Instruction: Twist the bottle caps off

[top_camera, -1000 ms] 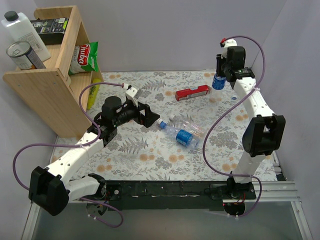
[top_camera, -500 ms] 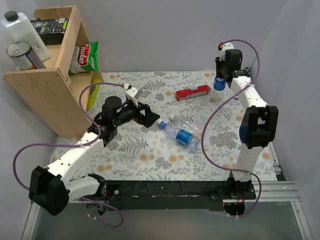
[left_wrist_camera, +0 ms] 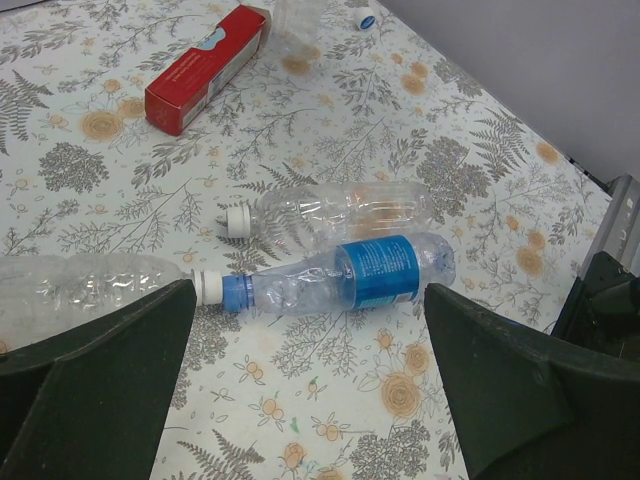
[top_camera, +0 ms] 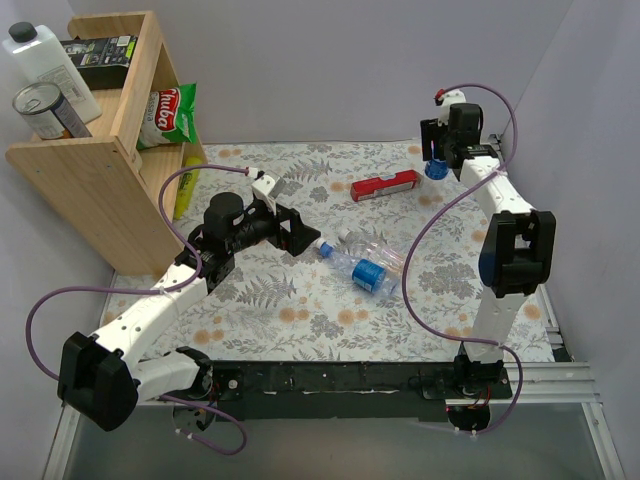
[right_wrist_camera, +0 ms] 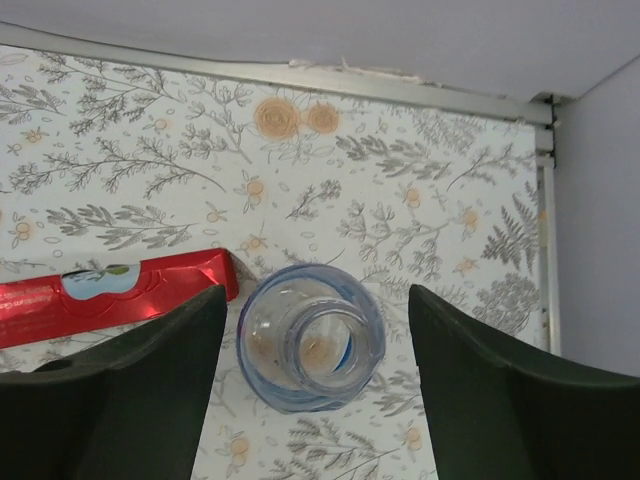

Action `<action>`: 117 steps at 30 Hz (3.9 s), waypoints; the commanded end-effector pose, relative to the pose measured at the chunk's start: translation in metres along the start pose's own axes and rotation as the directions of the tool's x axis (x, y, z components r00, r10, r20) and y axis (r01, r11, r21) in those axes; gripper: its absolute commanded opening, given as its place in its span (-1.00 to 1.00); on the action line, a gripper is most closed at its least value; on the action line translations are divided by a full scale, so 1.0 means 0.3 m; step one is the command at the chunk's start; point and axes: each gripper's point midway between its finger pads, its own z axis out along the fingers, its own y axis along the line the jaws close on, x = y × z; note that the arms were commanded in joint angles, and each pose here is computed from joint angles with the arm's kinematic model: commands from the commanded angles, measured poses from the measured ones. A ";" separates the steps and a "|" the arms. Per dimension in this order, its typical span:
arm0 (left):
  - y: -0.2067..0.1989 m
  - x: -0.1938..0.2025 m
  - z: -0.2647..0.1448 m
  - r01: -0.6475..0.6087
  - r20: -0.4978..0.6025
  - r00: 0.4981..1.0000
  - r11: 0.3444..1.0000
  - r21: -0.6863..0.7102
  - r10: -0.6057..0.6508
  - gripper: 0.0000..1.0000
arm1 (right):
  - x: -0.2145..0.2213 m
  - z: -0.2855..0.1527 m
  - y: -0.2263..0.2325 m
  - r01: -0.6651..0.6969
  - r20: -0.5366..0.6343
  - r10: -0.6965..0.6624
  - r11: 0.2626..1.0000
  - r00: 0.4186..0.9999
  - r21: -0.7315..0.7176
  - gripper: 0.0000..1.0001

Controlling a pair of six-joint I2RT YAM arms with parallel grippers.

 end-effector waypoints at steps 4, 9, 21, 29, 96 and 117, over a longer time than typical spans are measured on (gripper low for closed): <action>-0.007 -0.005 0.002 -0.018 0.004 1.000 1.000 0.015 0.017 0.96 | -0.148 -0.114 -0.004 -0.010 0.106 0.013 1.000 0.994 -0.030 0.78; -0.002 -0.001 0.005 -0.019 0.001 1.000 1.000 0.009 0.019 0.96 | -0.281 -0.259 -0.048 -0.068 0.215 0.078 0.996 0.973 -0.054 0.82; 0.004 0.009 0.010 -0.010 -0.010 1.000 1.000 0.004 0.011 0.96 | -0.087 -0.303 -0.445 -0.418 0.151 0.410 0.908 0.899 0.023 0.61; 0.014 0.012 0.014 -0.004 -0.015 1.000 1.000 -0.012 0.004 0.96 | 0.101 -0.273 -0.409 -0.480 0.075 0.477 0.876 0.876 0.042 0.50; 0.125 -0.042 -0.013 0.129 0.054 0.991 0.966 -0.225 -0.120 0.96 | 0.437 -0.825 0.933 0.205 -0.078 -0.365 0.674 0.928 -0.710 -0.29; -0.113 -0.135 -0.052 0.156 0.154 0.972 0.977 0.146 -0.178 0.96 | -0.310 -1.020 0.964 -0.129 0.273 0.529 0.602 0.803 -0.788 -0.40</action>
